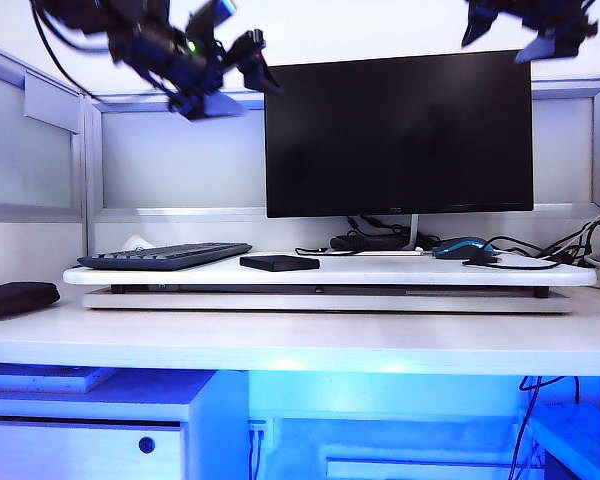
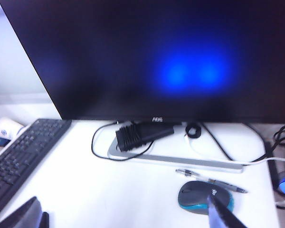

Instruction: Unplug the data cable of the portable hard drive.

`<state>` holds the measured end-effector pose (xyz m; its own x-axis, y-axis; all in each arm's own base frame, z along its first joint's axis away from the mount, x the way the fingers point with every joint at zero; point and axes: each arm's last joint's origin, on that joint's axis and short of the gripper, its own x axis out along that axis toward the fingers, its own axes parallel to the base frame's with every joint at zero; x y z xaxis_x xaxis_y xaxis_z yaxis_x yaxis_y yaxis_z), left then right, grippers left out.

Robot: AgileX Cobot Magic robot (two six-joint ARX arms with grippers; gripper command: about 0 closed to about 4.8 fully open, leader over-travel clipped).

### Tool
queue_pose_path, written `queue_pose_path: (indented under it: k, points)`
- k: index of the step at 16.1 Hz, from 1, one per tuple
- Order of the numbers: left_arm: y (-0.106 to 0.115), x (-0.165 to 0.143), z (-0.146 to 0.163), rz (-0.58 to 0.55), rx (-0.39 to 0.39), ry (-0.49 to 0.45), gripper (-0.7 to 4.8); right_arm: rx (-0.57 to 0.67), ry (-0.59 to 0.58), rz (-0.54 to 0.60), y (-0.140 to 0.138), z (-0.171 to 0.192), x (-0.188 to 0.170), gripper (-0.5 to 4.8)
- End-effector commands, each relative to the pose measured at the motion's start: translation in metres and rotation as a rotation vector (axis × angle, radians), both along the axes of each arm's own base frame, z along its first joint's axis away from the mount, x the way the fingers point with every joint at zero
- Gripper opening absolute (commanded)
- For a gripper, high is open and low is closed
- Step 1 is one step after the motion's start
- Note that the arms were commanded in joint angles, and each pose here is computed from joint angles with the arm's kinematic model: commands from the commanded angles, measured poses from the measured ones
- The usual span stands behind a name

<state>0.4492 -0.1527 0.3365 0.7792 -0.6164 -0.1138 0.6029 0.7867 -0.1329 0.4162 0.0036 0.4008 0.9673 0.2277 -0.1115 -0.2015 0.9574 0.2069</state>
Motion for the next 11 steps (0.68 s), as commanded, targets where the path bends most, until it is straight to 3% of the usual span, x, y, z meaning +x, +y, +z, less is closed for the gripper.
queue_pose_path:
  k: [1, 6, 7, 8, 11]
  points:
    - [0.009, -0.015, 0.022, 0.123, 0.093, -0.027, 3.71, -0.004, -0.033, -0.002, 0.0, 0.016, -0.013, 4.79]
    - [0.02, -0.048, 0.063, 0.177, 0.116, -0.055, 3.6, -0.003, -0.023, 0.01, 0.001, 0.04, -0.044, 4.79]
    - [0.025, -0.061, 0.077, 0.196, 0.119, -0.064, 3.01, 0.0, -0.012, 0.03, 0.002, 0.049, -0.057, 4.79]
    - [0.031, -0.08, 0.1, 0.203, 0.103, -0.119, 3.0, -0.001, -0.057, 0.033, 0.002, 0.065, -0.075, 4.79]
    - [0.04, -0.106, 0.126, 0.207, 0.082, -0.167, 3.0, -0.001, -0.096, 0.033, 0.002, 0.08, -0.096, 4.79]
